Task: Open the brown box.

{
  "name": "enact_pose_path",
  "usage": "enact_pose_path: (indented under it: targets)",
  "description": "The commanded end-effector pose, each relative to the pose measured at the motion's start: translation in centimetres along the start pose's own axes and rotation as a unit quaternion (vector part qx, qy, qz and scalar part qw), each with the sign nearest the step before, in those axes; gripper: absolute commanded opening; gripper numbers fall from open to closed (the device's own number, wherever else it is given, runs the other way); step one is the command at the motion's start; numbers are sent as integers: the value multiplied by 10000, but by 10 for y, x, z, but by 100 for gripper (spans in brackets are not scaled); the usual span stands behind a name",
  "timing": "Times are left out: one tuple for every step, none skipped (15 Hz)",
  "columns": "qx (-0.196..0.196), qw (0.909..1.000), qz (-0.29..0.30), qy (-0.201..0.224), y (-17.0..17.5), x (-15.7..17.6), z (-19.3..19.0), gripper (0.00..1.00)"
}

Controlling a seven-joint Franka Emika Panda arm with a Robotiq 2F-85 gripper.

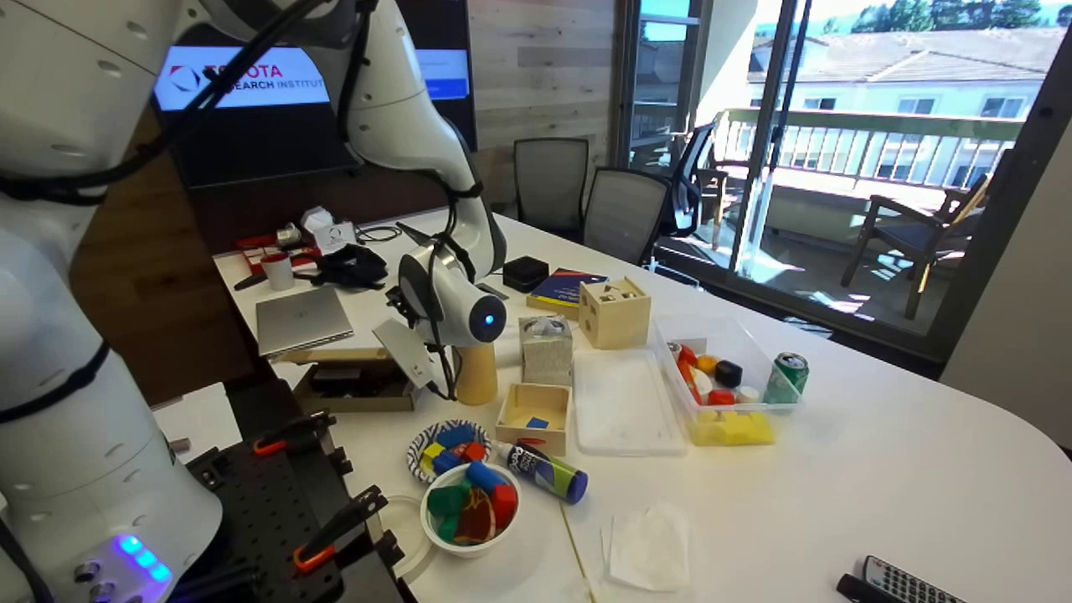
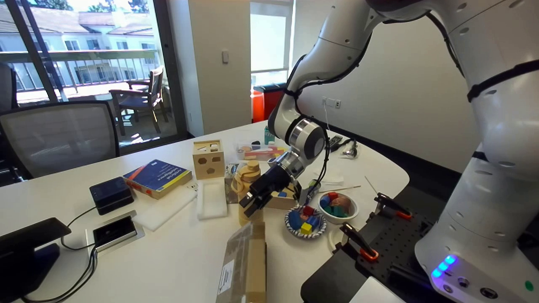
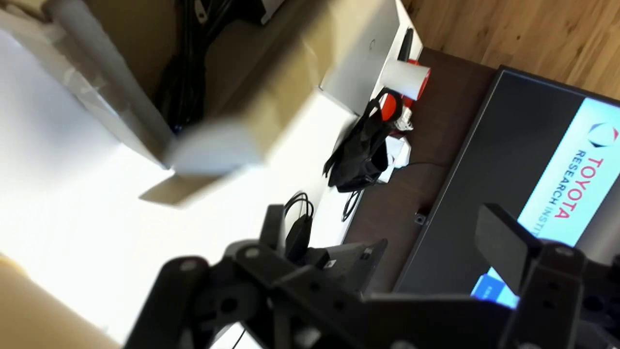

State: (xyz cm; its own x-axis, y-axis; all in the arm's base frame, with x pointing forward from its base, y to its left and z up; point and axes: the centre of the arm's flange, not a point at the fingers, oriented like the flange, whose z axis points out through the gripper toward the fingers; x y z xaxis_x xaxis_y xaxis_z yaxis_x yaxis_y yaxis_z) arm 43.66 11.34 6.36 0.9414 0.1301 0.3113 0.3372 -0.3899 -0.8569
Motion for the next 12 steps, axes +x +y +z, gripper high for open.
enact_pose_path:
  targets:
    - [-533, 9969, -238, 530, -24, -8, 8, 100]
    - [-642, 9956, -268, 622, -26, -8, 13, 100]
    - [-742, 9944, -318, 676, -27, -9, 17, 100]
    - [-862, 9930, -355, 720, -30, -10, 19, 100]
    - [-1014, 9915, -349, 739, -32, -11, 19, 100]
    - [-1175, 9901, -311, 700, -34, -14, 17, 100]
    - [-1401, 9875, -262, 673, -35, -17, 15, 100]
    - [-1694, 9836, -154, 596, -36, -21, 10, 100]
    - [-1952, 9795, -47, 505, -36, -25, 5, 100]
    - [-2232, 9739, 92, 412, -35, -30, -3, 100]
    - [-2474, 9683, 226, 264, -33, -34, -10, 100]
    - [-2606, 9644, 439, 32, -29, -39, -17, 100]
